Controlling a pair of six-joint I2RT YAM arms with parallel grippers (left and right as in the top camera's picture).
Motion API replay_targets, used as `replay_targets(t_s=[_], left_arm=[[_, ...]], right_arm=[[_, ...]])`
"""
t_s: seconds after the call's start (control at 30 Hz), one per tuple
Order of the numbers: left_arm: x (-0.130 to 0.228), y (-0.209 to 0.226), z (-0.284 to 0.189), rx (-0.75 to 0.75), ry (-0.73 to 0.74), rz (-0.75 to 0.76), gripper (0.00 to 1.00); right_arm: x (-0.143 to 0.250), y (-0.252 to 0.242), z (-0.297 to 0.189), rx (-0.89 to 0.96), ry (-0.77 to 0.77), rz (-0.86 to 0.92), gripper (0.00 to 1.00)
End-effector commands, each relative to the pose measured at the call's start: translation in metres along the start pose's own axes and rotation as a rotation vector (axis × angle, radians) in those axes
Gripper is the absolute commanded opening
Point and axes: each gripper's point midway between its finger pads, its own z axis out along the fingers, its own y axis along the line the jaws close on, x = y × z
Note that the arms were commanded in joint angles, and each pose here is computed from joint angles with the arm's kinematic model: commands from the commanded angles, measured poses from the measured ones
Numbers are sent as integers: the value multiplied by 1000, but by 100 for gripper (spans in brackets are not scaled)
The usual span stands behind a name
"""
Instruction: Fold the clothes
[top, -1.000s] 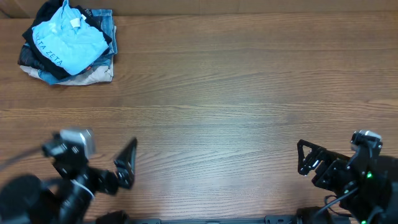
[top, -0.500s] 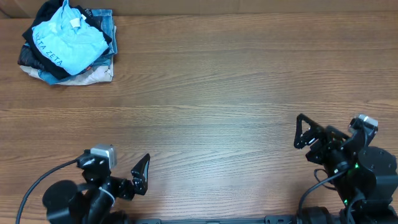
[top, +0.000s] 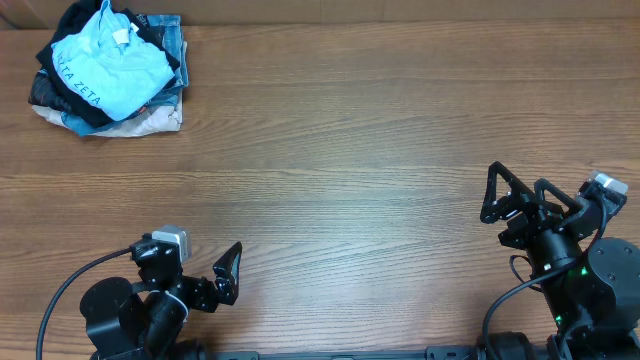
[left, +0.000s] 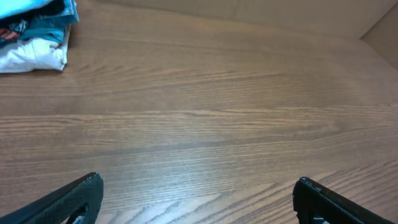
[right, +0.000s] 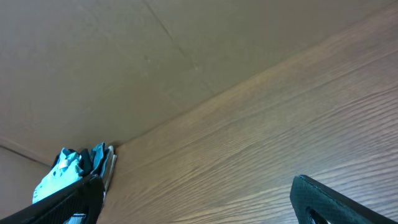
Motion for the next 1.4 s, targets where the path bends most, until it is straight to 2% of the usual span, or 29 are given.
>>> replay_targets(t_s=[0.0, 0.5, 0.6, 0.8, 1.37], left_arm=[[5, 1, 0, -2, 14, -20, 100], [6, 1, 0, -2, 18, -22, 100], [5, 1, 0, -2, 18, -22, 100], [5, 1, 0, -2, 17, -21, 100], [5, 1, 0, -2, 18, -22, 100]], right_arm=[[1, -3, 0, 15, 1, 5, 100], [69, -45, -14, 191, 276, 24, 100], [73, -50, -17, 213, 293, 24, 100], [59, -43, -6, 145, 189, -55, 100], [76, -54, 42, -116, -222, -101, 100]])
